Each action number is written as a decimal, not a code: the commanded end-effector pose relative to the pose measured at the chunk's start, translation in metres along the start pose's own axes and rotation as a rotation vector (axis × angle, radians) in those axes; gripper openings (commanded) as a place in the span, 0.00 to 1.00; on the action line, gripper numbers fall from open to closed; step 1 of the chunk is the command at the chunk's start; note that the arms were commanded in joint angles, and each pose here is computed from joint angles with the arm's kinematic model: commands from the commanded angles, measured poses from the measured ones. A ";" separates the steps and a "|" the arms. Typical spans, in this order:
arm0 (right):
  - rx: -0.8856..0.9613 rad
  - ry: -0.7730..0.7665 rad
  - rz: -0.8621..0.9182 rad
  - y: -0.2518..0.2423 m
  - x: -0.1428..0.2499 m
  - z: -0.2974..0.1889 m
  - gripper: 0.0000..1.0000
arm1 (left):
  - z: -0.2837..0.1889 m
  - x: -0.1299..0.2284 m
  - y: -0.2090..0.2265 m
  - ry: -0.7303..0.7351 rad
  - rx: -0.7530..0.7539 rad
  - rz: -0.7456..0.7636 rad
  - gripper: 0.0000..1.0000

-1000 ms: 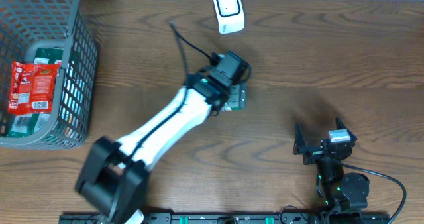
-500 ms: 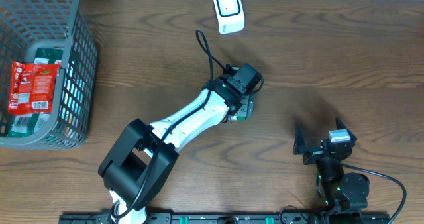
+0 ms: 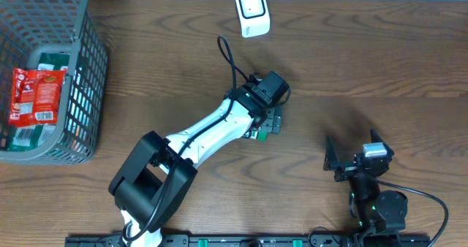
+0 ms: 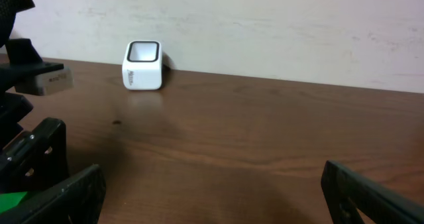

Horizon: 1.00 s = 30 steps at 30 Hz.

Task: Scan the item barcode
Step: 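Carry the jar with the left gripper toward the white scanner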

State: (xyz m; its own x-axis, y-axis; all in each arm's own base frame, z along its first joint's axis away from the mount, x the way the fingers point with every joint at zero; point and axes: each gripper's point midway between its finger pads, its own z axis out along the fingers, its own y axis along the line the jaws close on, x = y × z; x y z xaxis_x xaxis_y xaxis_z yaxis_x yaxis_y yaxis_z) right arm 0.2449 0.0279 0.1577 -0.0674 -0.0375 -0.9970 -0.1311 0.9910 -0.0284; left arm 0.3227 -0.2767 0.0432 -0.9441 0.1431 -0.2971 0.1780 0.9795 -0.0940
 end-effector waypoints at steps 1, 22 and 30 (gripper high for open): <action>-0.002 0.000 0.017 0.000 0.000 0.000 0.99 | -0.005 0.000 -0.005 0.008 0.021 0.007 0.98; -0.001 0.000 0.017 0.000 0.000 0.000 0.99 | -0.024 0.026 0.013 0.110 -0.037 0.047 0.97; -0.001 0.000 0.017 0.000 0.000 0.000 0.99 | -0.027 0.038 0.030 0.155 -0.110 0.100 0.97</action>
State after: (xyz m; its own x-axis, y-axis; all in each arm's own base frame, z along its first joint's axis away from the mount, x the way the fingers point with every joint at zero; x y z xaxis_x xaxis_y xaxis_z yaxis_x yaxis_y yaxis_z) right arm 0.2449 0.0279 0.1577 -0.0674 -0.0375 -0.9970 -0.1311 0.9910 -0.0284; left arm 0.2794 -0.2422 0.0430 -0.9673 0.2259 -0.1150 0.2268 0.9739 0.0055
